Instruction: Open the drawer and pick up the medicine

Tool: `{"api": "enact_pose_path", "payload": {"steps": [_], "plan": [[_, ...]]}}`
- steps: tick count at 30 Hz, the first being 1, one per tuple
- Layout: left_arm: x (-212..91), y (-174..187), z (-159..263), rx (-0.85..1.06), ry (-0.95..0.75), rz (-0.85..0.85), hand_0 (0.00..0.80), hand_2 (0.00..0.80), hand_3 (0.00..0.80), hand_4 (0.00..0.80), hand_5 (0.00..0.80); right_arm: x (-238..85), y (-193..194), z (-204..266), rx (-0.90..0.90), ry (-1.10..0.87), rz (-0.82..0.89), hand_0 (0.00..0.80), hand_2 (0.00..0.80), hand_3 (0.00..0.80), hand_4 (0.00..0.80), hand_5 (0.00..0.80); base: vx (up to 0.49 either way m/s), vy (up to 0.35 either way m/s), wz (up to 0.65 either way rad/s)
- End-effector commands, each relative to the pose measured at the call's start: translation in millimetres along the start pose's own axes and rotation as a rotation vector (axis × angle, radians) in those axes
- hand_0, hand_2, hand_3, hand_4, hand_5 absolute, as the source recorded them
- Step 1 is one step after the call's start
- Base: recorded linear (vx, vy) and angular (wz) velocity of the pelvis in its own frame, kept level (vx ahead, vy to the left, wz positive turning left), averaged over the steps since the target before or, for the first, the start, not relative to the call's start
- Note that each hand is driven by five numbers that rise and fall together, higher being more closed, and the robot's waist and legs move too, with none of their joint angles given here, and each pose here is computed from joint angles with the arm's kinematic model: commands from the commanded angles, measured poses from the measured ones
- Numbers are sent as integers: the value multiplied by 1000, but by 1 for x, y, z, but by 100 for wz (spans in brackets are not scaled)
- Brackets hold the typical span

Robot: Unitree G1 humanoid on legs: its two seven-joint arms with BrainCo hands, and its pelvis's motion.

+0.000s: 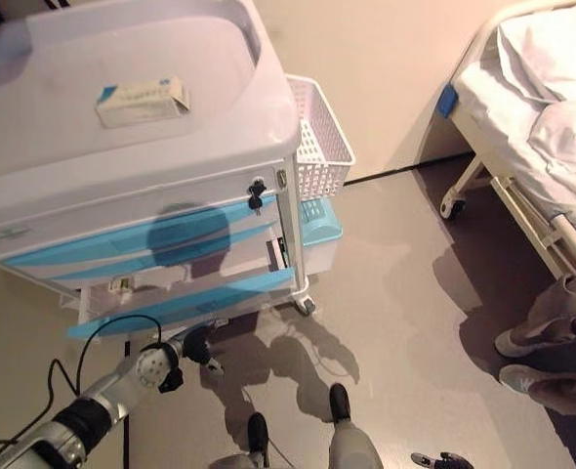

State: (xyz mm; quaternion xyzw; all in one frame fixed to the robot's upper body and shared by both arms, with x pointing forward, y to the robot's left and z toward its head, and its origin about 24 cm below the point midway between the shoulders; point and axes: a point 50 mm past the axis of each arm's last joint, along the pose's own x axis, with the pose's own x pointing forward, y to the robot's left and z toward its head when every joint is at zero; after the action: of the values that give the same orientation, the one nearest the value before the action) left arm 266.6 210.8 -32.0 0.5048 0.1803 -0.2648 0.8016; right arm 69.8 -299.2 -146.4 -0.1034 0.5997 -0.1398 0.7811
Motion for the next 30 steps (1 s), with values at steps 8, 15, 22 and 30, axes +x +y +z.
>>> {"api": "enact_pose_path", "payload": {"steps": [8, 15, 22, 30], "plan": [[5, 67, -2, 134, 56, 210, 0, 0, 0, 0, 0, 1, -10, 23, -31, -65, -37, 0, 0, 0, 0, 0, -29, 4, -3], [2, 84, -8, 162, 94, 265, 0, 0, 0, 0, 0, 1, -11, 28, -28, -82, -39, 0, 0, 0, 0, 0, -1, 0, 0], [-4, 108, -7, 197, 100, 337, 0, 0, 0, 0, 0, 1, -10, 29, -34, -87, -36, 0, 0, 0, 0, 0, 0, 0, 0], [-9, 127, -6, 239, 113, 382, 0, 0, 0, 0, 0, 1, -10, 30, -39, -96, -32, 0, 0, 0, 0, 0, 0, 0, 0]]}}
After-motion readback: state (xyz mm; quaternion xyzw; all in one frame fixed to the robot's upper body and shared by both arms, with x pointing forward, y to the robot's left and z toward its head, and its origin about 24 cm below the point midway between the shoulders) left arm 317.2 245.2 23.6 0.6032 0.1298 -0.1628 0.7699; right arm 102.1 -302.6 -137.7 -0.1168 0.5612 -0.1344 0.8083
